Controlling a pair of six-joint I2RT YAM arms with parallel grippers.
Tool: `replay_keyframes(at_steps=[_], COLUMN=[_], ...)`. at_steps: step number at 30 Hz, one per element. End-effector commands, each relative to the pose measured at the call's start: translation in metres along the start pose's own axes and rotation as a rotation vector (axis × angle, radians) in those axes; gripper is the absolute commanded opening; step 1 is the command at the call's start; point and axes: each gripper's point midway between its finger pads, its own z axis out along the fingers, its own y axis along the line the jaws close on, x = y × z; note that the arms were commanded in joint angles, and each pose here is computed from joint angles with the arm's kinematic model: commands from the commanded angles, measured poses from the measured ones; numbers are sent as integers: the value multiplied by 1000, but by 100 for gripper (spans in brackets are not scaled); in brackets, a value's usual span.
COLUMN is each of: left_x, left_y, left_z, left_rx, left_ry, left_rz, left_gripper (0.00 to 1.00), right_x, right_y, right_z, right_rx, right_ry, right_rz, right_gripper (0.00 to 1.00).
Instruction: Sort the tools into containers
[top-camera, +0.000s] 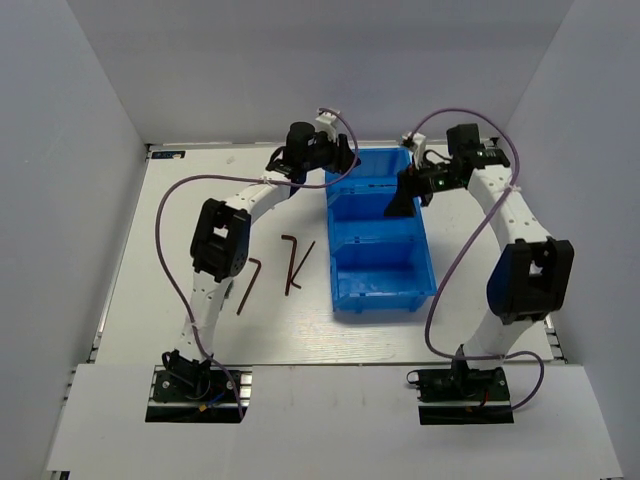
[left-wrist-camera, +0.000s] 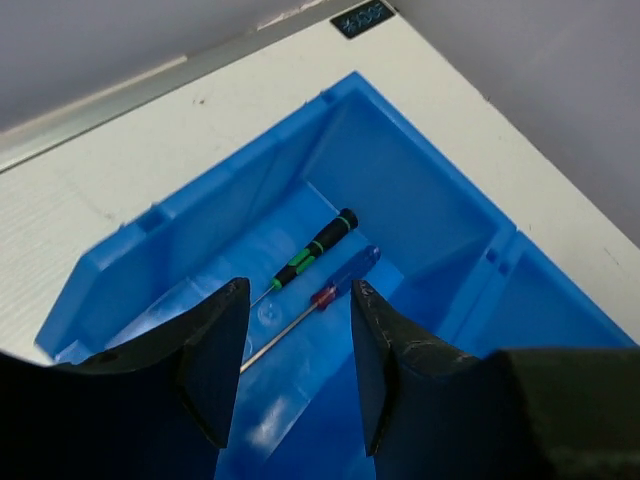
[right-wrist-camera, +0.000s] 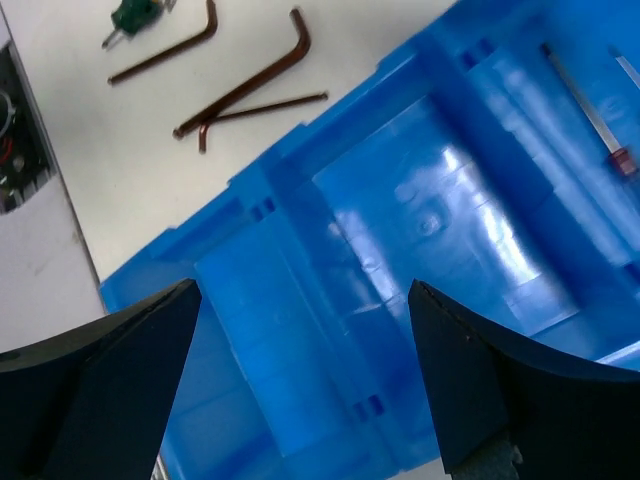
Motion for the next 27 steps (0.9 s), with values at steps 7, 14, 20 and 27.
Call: replay_keyframes(at_steps=[7, 14, 20, 27], left_x=[-87, 29, 78, 97], left_y=[-17, -14, -33, -47], left_z=[-154, -313, -373, -393], left_rx=[-404, -771, -929, -904], left_ry=[-56, 294, 464, 422], left_rz=[26, -82, -245, -312], left_gripper=[0, 38, 55, 62], right_x=[-59, -68, -67, -4], right_y=[12, 52, 63, 67], right_z=[32, 118, 190, 250], right_rx=[30, 17, 173, 280], right_ry=[47, 195, 229, 363], right_rz=[-186, -179, -33, 137], right_gripper=[1, 33, 54, 48])
